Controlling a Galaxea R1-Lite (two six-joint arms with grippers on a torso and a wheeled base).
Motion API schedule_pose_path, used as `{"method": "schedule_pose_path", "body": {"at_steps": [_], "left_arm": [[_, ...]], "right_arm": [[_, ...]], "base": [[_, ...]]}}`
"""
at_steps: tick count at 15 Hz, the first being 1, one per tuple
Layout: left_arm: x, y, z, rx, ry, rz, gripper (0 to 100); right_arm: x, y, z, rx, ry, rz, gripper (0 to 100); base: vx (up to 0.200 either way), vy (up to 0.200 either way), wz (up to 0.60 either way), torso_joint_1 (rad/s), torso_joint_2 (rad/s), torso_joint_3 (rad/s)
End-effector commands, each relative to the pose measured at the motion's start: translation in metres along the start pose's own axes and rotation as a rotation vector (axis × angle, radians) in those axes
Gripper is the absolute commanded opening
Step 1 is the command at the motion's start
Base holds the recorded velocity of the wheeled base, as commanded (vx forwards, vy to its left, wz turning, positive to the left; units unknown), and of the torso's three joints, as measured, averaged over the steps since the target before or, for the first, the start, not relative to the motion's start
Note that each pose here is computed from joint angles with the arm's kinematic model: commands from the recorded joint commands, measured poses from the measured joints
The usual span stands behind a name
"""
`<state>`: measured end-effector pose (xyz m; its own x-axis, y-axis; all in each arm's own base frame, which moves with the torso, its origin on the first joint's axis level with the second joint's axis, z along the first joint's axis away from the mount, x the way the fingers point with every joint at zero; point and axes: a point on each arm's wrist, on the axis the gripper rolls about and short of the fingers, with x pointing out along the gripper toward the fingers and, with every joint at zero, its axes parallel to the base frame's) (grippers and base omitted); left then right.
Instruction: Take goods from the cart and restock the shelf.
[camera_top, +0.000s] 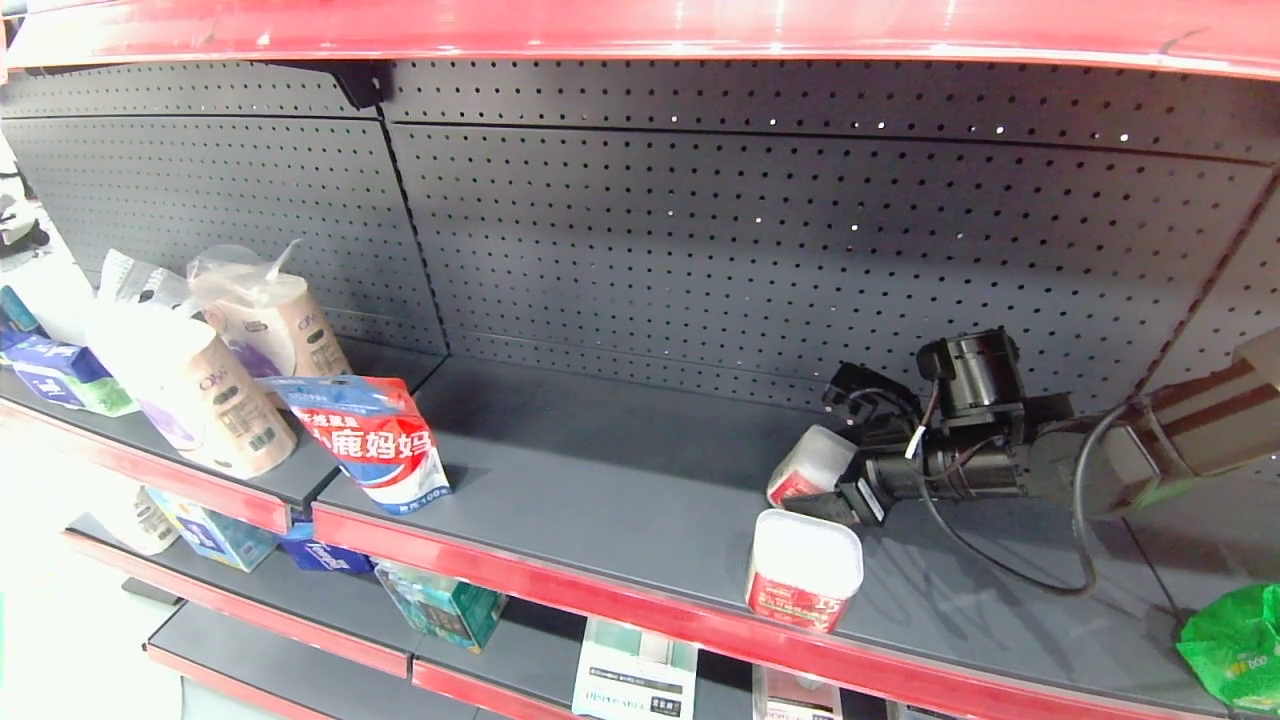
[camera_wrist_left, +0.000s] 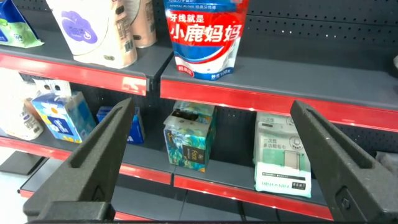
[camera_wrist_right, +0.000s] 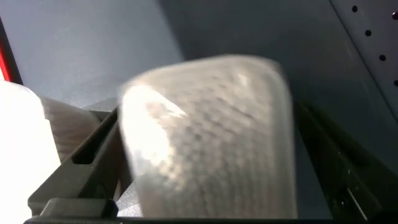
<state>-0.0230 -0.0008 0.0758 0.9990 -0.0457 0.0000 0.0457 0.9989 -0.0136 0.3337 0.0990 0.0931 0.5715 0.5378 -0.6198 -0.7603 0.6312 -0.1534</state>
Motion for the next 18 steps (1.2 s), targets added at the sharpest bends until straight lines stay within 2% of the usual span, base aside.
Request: {"method": "schedule_pose_path", "body": {"at_steps": [1, 18], "left_arm": [[0.0, 0.0, 0.0, 0.0, 0.0, 0.0, 100], [0.0, 0.0, 0.0, 0.0, -0.002, 0.0, 100]], "right_arm": [[0.0, 0.0, 0.0, 0.001, 0.0, 0.0, 100], [-0.008, 0.001, 0.013, -0.017, -0.021, -0.051, 100]], "base": [[0.0, 0.0, 0.0, 0.0, 0.0, 0.0], [0.0, 0.0, 0.0, 0.0, 0.0, 0.0]]}}
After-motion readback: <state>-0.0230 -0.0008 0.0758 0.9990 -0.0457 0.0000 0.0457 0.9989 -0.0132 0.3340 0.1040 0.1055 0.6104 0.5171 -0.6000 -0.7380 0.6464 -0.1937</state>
